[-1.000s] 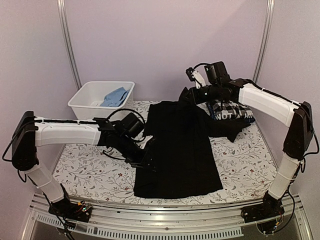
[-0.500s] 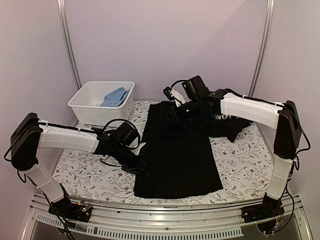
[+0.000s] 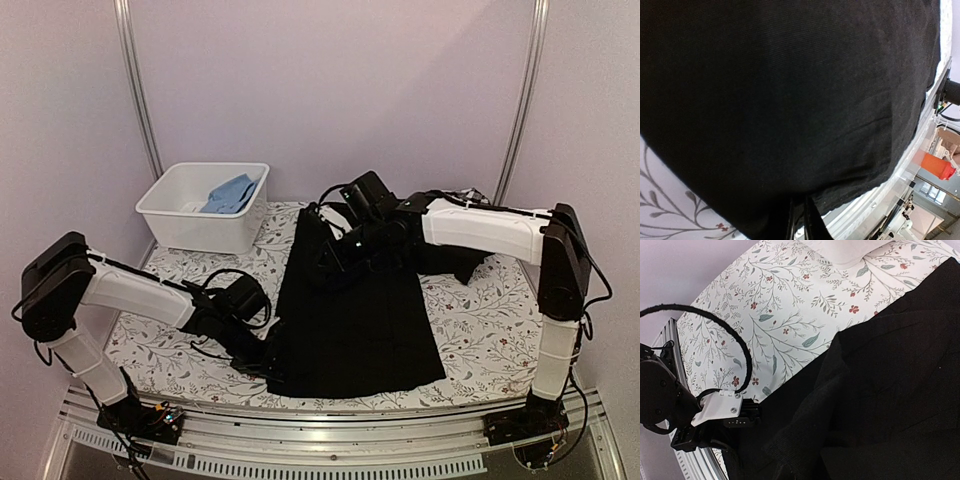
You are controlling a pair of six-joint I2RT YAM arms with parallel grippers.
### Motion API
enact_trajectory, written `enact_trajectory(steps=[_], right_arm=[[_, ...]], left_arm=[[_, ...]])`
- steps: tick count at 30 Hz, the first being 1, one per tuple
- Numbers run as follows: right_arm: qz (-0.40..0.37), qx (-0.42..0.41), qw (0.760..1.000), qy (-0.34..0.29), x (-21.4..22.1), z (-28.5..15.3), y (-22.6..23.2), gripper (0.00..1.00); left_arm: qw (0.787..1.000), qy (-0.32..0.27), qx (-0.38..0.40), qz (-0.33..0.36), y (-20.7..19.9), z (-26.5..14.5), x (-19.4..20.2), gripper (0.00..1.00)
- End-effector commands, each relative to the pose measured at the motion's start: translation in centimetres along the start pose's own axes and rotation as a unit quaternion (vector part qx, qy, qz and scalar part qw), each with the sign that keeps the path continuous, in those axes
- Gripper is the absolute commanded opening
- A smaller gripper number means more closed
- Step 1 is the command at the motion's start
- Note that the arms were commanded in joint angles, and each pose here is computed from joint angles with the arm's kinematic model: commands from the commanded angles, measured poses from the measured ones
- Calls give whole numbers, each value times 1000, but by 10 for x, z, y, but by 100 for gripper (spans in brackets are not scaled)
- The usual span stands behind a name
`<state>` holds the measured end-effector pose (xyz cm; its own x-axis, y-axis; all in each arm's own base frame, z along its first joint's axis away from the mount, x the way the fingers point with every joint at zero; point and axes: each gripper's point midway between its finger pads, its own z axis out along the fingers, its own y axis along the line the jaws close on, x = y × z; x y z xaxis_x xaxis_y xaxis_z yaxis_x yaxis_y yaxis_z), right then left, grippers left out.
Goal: Fold and stack the long sleeve shirts
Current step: Fold the sleeve of the 1/3-folded shirt.
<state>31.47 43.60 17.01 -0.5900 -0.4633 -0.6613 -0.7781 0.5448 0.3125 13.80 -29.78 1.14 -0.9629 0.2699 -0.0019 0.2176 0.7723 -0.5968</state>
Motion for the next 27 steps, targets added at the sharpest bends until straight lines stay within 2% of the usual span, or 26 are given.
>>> enact_trajectory(steps=[1, 5, 10, 22, 27], right_arm=[[-7, -16, 997, 71, 43, 22, 16, 0], [-8, -24, 994, 110, 72, 35, 24, 2], [-1, -40, 991, 130, 89, 50, 36, 3], [10, -61, 987, 146, 102, 64, 51, 3], [12, -83, 986, 144, 104, 64, 65, 14]], left_arm=[[1000, -4, -28, 0, 11, -9, 10, 9], [999, -34, -37, -2, 8, -29, 2, 10], [997, -69, -35, -5, 4, -50, -12, 12], [994, -102, -44, -10, 9, -66, -32, 12], [992, -115, -44, -16, 15, -69, -40, 13]])
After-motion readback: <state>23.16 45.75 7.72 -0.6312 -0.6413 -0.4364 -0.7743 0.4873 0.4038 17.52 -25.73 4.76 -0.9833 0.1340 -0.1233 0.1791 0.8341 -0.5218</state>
